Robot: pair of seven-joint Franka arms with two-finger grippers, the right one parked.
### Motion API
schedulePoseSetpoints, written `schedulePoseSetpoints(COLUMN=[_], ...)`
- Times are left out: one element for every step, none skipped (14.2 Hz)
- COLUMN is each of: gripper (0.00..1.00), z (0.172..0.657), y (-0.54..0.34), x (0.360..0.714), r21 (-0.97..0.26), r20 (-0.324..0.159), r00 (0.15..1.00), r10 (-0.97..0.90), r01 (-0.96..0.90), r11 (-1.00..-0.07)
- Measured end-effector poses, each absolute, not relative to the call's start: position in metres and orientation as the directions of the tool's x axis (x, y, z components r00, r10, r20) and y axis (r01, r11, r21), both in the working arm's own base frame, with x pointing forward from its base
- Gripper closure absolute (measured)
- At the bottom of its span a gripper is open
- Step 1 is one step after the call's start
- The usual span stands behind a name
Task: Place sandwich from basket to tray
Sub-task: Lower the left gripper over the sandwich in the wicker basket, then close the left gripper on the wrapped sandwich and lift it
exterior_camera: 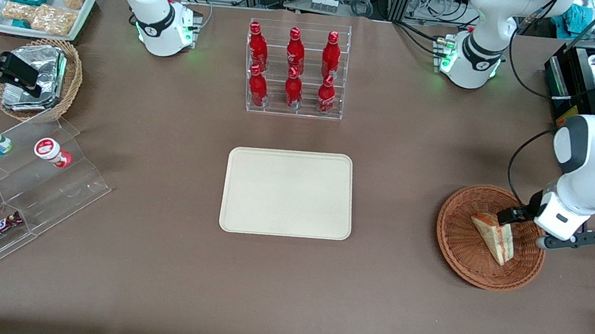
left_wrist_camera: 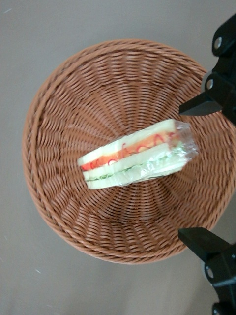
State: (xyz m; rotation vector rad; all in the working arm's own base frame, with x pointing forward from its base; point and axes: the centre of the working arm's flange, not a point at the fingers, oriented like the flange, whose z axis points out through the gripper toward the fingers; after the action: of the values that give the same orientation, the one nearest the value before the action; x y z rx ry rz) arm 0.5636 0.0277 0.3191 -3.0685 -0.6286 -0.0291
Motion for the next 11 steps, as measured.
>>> schedulePoseSetpoints(gripper=[0.0,0.0,0.0,0.0,0.0,0.0,0.07,0.16,0.3,0.39,0.51], z=[0.314,0.307,0.298,0.288,0.278,0.268,0.259,0.253,0.251,0.252,0.257], y=[0.026,0.024,0.022,0.021,0.02,0.019,0.019,0.018,0.017,0.015,0.014], x=[0.565,0.567,0.568,0.569,0.569,0.568,0.567,0.567,0.566,0.565,0.563], r21=[0.003,0.01,0.013,0.012,0.007,-0.001,-0.01,-0.016,-0.023,-0.036,-0.053], r20=[0.033,0.038,0.037,0.034,0.026,0.014,0.003,-0.004,-0.011,-0.027,-0.054], r00=[0.878,0.835,0.802,0.78,0.768,0.763,0.762,0.763,0.77,0.788,0.81], r10=[0.478,0.548,0.596,0.625,0.64,0.647,0.648,0.646,0.638,0.616,0.583], r01=[0.478,0.548,0.596,0.625,0.64,0.647,0.648,0.646,0.637,0.615,0.581], r11=[-0.878,-0.836,-0.803,-0.78,-0.768,-0.763,-0.762,-0.763,-0.77,-0.788,-0.812])
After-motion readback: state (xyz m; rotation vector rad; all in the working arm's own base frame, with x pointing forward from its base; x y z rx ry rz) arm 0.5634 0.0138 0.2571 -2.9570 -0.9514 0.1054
